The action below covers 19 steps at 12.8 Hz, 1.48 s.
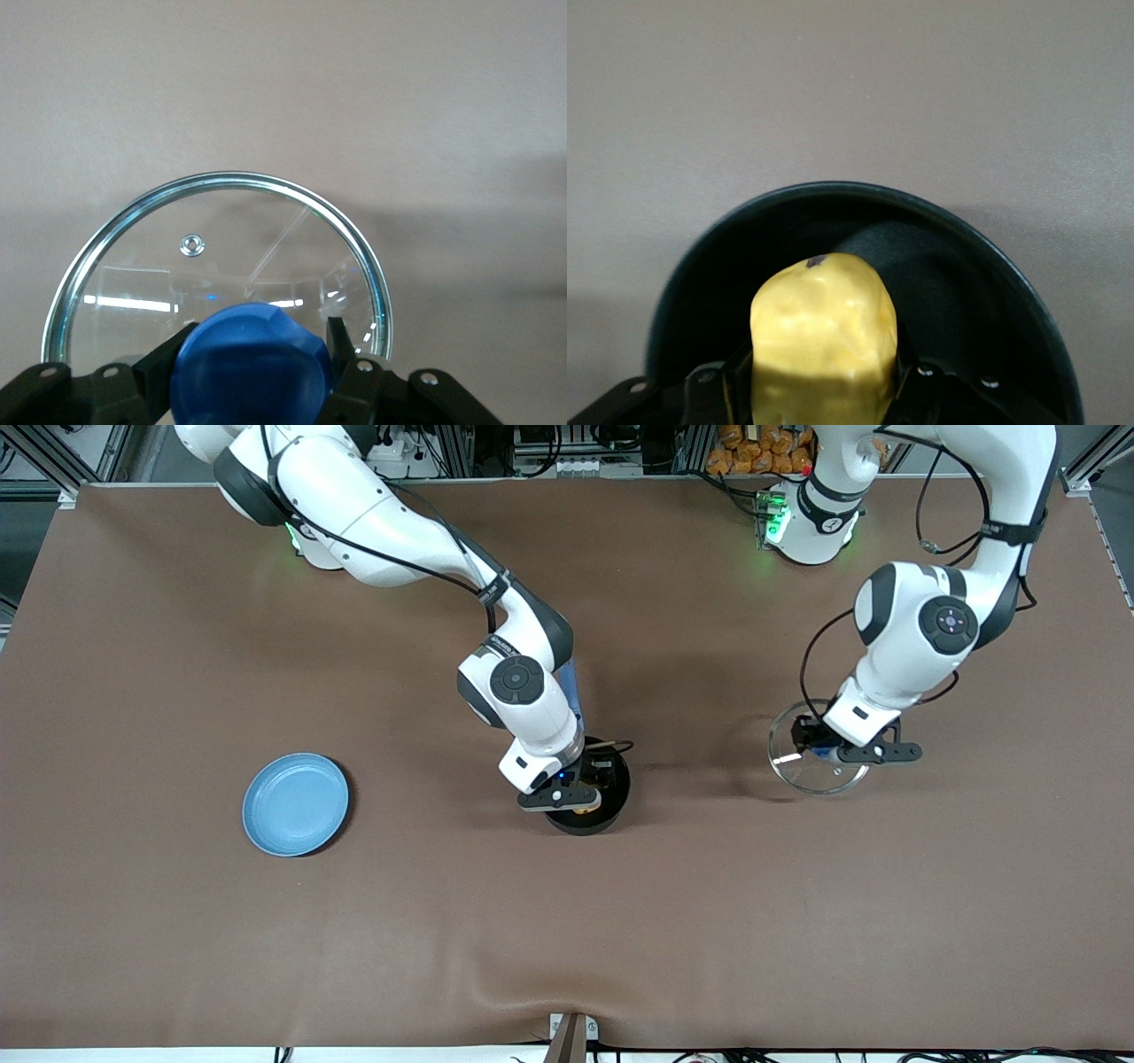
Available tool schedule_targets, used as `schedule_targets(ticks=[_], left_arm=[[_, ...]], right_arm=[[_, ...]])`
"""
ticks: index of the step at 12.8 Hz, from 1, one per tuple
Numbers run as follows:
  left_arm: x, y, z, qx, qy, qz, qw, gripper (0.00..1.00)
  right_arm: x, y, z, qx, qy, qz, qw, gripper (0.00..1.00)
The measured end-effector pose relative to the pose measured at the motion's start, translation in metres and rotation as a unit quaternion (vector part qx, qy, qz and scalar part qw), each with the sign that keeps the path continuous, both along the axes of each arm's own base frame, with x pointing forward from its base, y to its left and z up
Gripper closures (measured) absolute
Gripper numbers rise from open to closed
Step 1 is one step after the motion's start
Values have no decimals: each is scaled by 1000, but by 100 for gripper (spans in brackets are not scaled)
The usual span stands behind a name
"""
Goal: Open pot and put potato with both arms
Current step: 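Set the glass lid on the table with the left gripper, then release the potato into the black pot with the right gripper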
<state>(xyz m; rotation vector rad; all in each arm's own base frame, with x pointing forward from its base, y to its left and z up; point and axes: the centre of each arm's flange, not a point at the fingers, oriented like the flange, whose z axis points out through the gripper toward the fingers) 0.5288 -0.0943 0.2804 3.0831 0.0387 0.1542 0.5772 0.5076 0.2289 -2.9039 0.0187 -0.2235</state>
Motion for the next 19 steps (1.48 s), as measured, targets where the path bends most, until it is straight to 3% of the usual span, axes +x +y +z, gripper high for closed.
schedule_targets(ticks=[4,7,10,11,13,14,17,19], left_arm=[[8,2,-59,2,-29,1,1000,39],[11,1,-64,1,-33,0,999,35],[18,-1,-50,-2,-47,0,999,4],[20,-2,-39,-3,-51,-1,999,0],[24,-3,6,-6,-47,-2,999,0],[24,0,43,-8,-44,0,999,0],[5,17,176,-12,-8,6,1000,0],[-14,21,242,-12,19,2,1000,0]], right_arm=[[-3,-2,-10,-16,14,2,1000,41],[-8,3,-19,-19,18,6,1000,41],[-11,7,-26,-21,22,9,1000,41],[-11,7,-26,-20,22,9,1000,41],[-10,7,-25,-20,21,8,1000,41],[-9,6,-25,-20,20,8,1000,34],[-2,6,-15,-15,10,4,1000,1],[4,3,0,-15,6,1,1000,0]])
